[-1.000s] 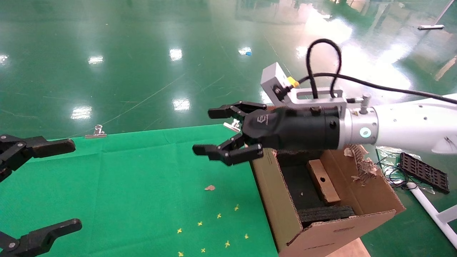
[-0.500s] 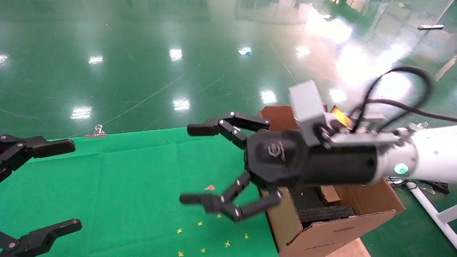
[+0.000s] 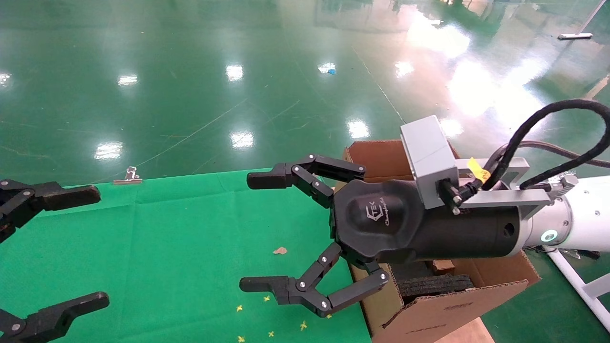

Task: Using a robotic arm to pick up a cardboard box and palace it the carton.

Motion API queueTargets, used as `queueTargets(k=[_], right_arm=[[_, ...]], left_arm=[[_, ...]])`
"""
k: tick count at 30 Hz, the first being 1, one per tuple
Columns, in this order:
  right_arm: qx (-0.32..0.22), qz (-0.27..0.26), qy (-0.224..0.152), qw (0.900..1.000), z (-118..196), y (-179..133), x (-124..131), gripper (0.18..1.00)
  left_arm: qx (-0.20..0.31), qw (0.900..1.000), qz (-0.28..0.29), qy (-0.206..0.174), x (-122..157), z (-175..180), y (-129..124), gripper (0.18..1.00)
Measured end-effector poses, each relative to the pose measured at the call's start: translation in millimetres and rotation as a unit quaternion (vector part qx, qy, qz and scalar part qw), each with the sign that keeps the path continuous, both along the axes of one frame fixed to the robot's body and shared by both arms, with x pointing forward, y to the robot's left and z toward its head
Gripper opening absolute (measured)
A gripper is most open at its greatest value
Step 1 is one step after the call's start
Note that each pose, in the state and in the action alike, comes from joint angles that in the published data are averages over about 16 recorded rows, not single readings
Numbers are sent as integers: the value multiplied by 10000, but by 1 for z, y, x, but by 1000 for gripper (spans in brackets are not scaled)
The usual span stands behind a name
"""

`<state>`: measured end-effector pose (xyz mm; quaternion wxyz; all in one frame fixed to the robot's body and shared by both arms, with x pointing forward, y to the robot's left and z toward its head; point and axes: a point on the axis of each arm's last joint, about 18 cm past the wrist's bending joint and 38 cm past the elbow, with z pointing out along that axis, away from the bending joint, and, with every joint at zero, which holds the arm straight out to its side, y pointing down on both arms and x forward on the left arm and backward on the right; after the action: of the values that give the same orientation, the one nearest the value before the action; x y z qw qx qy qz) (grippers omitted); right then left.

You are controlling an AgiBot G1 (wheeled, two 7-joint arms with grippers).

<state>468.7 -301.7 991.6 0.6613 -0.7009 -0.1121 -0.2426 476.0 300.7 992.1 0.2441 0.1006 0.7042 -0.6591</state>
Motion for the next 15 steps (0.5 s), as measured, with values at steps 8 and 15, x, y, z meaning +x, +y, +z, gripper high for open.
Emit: queueTargets(k=[8,15], right_arm=[[-7,-45,35,10000,0,0,3,1000],[-12,-69,51,10000,0,0,5,1000]], left_arm=[[0,10000,0,0,0,0,0,1001],[0,10000,0,0,0,0,0,1001]])
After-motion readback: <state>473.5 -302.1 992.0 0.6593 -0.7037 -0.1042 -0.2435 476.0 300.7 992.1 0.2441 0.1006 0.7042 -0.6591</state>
